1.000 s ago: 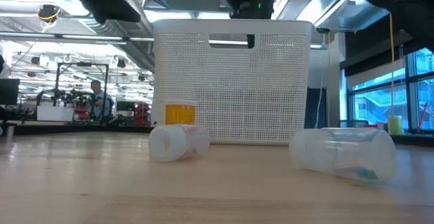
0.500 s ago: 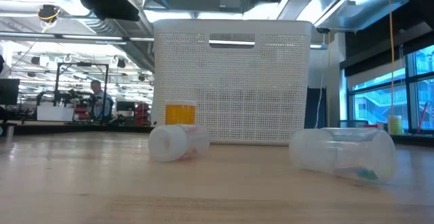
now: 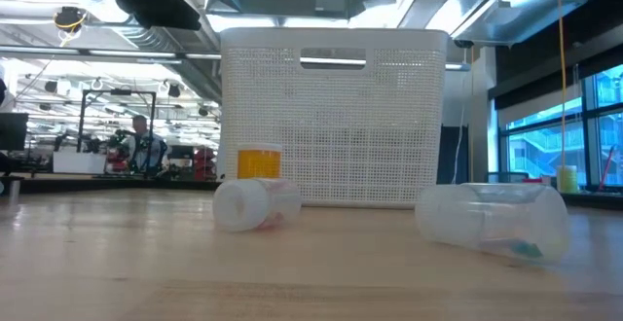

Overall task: Pick & place medical supplies in basket/bin
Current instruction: Put the large white pill bottle into the white bin

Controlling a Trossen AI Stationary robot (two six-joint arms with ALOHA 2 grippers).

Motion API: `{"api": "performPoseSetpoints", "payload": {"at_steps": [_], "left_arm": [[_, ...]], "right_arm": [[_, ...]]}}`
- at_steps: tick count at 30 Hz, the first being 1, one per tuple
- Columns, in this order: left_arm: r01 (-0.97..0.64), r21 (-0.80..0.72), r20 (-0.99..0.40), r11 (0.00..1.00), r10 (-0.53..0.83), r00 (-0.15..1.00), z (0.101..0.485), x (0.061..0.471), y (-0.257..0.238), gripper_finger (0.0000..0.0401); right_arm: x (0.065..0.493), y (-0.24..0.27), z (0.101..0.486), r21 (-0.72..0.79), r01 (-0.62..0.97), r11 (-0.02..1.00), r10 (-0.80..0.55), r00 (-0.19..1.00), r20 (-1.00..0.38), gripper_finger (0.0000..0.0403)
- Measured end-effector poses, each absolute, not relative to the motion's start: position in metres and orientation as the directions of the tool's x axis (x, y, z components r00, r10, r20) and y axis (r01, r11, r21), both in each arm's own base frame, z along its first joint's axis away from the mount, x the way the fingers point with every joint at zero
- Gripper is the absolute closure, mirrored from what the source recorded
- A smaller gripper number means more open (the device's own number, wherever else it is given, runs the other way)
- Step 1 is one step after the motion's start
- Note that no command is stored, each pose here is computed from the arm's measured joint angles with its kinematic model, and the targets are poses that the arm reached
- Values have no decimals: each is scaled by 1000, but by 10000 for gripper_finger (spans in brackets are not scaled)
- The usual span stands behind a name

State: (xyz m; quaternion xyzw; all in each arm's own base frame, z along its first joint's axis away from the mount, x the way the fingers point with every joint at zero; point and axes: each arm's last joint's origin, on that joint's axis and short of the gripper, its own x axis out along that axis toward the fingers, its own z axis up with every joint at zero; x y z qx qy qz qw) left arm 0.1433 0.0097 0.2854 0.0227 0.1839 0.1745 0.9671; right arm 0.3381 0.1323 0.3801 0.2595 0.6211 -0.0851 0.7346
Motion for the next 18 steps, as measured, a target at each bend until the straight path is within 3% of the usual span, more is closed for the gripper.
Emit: {"api": "performPoseSetpoints", "payload": {"at_steps": [9, 18], "left_arm": [[-330, 108, -347, 938, 347, 871, 285, 143, 10, 235], [-337, 90, -345, 937, 347, 872, 286, 143, 10, 235]], "right_arm": [[288, 216, 339, 102, 773, 626, 94, 56, -994, 77], [215, 247, 324, -13, 965, 262, 16, -18, -1000, 78]]}}
